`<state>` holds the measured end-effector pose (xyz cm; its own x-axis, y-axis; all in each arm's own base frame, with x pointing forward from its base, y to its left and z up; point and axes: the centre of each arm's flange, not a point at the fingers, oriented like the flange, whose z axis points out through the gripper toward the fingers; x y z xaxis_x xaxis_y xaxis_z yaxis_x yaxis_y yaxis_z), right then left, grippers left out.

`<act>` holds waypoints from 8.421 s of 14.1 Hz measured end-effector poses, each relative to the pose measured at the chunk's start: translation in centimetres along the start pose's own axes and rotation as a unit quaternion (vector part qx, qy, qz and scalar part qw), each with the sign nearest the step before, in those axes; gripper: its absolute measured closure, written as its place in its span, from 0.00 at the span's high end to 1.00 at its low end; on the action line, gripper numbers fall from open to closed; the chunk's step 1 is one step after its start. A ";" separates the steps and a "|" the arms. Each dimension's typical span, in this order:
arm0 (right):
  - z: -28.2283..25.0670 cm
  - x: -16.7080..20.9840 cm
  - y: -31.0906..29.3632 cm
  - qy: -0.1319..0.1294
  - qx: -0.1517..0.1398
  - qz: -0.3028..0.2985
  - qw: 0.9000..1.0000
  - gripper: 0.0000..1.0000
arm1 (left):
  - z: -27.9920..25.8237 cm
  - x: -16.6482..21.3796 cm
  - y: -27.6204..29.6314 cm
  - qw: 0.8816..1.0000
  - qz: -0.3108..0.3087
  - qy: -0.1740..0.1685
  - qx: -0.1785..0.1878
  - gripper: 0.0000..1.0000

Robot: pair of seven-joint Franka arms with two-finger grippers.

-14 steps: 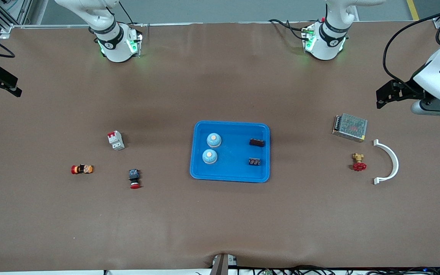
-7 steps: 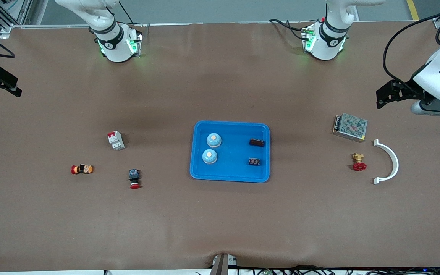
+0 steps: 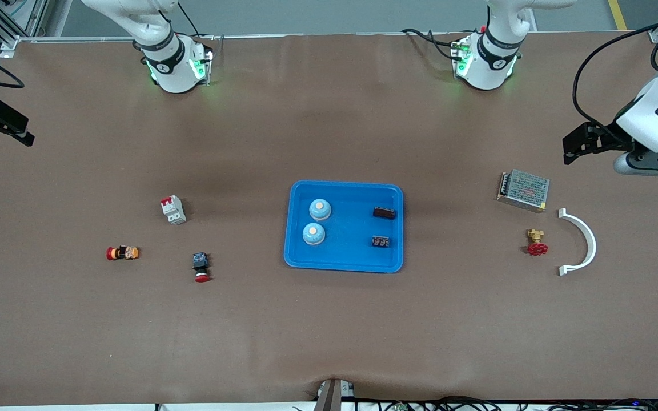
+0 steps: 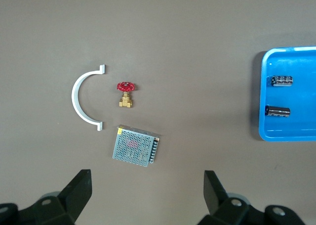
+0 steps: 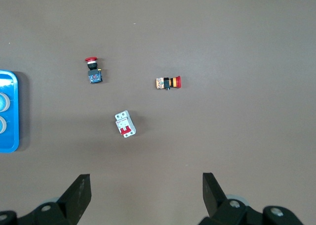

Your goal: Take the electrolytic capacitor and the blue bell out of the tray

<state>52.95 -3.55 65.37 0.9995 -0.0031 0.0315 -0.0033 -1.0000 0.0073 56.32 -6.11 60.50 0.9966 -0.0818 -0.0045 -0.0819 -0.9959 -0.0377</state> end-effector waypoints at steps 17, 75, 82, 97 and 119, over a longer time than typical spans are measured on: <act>10.0 5.7 -16.7 -0.022 0.056 -0.012 0.998 1.00 | 8.5 1.4 0.5 0.964 -0.260 -0.043 -0.047 1.00; 45.7 -3.9 -51.6 -0.035 0.048 0.032 0.998 1.00 | 36.7 3.2 33.8 0.751 -0.659 -0.006 -0.040 1.00; 45.9 -4.1 -51.8 -0.035 0.047 0.030 0.998 1.00 | 37.8 3.5 33.4 0.756 -0.654 0.006 -0.041 1.00; 45.6 -3.6 -51.5 -0.030 0.048 0.033 0.998 0.64 | 40.2 4.4 33.8 0.757 -0.652 0.007 -0.045 1.00; 24.6 9.3 -26.7 -0.098 0.032 -0.082 0.991 0.64 | 37.2 5.8 34.7 0.773 -0.631 0.038 -0.052 0.33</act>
<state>63.07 22.94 40.91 0.9733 0.1644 -0.1604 0.1552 -0.9855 -0.0684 59.23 -39.73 21.97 0.2791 0.9598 0.0299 0.9528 -0.2807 0.1161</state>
